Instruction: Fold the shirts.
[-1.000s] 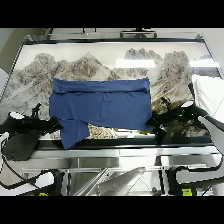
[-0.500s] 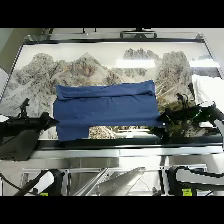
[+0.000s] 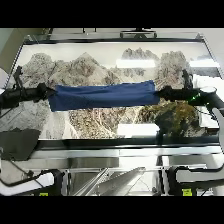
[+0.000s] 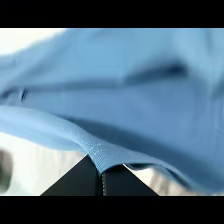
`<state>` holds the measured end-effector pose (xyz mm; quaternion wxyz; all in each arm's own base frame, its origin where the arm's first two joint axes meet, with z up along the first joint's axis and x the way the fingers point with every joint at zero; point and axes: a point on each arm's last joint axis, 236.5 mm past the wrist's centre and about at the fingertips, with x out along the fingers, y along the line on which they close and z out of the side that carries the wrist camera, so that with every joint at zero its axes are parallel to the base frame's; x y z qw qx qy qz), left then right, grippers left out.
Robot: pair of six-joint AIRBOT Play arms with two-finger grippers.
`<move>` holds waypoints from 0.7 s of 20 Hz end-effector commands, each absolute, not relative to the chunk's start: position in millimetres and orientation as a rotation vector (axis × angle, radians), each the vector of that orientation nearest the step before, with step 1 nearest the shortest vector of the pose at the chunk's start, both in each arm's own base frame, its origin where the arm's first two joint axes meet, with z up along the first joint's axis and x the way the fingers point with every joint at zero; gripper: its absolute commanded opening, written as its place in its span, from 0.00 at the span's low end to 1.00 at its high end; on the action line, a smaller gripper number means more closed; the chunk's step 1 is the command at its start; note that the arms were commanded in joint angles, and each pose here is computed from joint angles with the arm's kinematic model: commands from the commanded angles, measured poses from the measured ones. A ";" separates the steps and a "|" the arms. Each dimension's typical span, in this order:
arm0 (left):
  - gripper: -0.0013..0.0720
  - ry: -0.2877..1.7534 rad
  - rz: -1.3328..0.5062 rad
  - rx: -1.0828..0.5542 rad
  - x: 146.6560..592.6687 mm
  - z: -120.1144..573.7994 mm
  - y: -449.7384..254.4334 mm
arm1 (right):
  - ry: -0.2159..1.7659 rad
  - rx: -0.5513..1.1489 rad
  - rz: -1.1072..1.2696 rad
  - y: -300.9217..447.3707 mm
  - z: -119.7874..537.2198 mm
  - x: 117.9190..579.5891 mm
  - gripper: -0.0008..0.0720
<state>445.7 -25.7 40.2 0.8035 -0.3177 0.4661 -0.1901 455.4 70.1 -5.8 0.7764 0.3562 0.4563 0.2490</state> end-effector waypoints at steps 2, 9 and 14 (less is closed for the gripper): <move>0.06 1.057 -0.425 -0.692 495.2 -10.8 -20.9 | 0.964 0.736 0.509 74.4 -43.4 508.2 0.05; 0.30 1.071 -0.473 -0.671 541.7 -46.7 -11.3 | 0.977 0.698 0.521 70.3 -72.7 521.9 0.49; 0.49 0.959 -0.461 -0.549 573.7 6.0 29.9 | 0.980 0.597 0.464 11.9 -46.0 531.3 0.89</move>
